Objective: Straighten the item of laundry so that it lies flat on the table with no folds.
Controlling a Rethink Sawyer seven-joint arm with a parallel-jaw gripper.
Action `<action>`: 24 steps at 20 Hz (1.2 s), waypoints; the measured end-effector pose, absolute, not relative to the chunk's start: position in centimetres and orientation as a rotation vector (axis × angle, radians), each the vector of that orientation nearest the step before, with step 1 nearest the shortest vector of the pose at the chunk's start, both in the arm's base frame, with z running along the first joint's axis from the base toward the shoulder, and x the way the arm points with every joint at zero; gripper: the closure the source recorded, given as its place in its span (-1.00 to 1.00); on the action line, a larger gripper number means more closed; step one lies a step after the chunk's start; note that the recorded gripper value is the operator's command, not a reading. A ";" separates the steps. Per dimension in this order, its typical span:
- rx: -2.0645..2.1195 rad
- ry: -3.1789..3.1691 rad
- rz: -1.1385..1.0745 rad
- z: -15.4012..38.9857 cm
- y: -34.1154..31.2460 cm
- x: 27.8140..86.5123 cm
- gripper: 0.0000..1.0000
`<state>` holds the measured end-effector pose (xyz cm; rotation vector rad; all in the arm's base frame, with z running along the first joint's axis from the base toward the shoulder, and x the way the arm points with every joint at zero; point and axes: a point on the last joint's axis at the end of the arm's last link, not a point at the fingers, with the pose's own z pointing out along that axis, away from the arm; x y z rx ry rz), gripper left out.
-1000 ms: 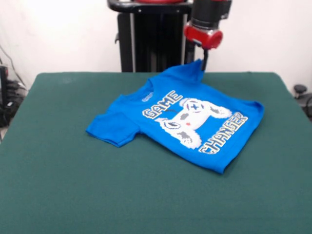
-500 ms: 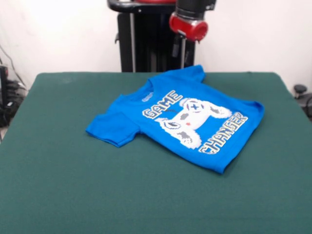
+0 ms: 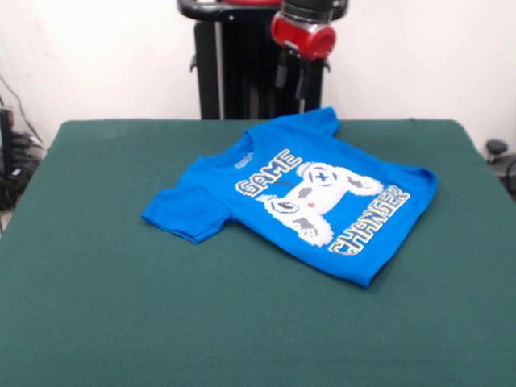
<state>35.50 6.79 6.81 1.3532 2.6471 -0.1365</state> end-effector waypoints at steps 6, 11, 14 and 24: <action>1.353 2.660 -0.119 8.0 7.1 36.1 -1.00; 1.344 2.673 -0.111 8.7 7.6 36.6 -1.00; 1.326 2.674 -0.109 9.2 7.8 37.2 -1.00; 1.271 2.643 -0.131 9.6 7.8 38.6 -1.00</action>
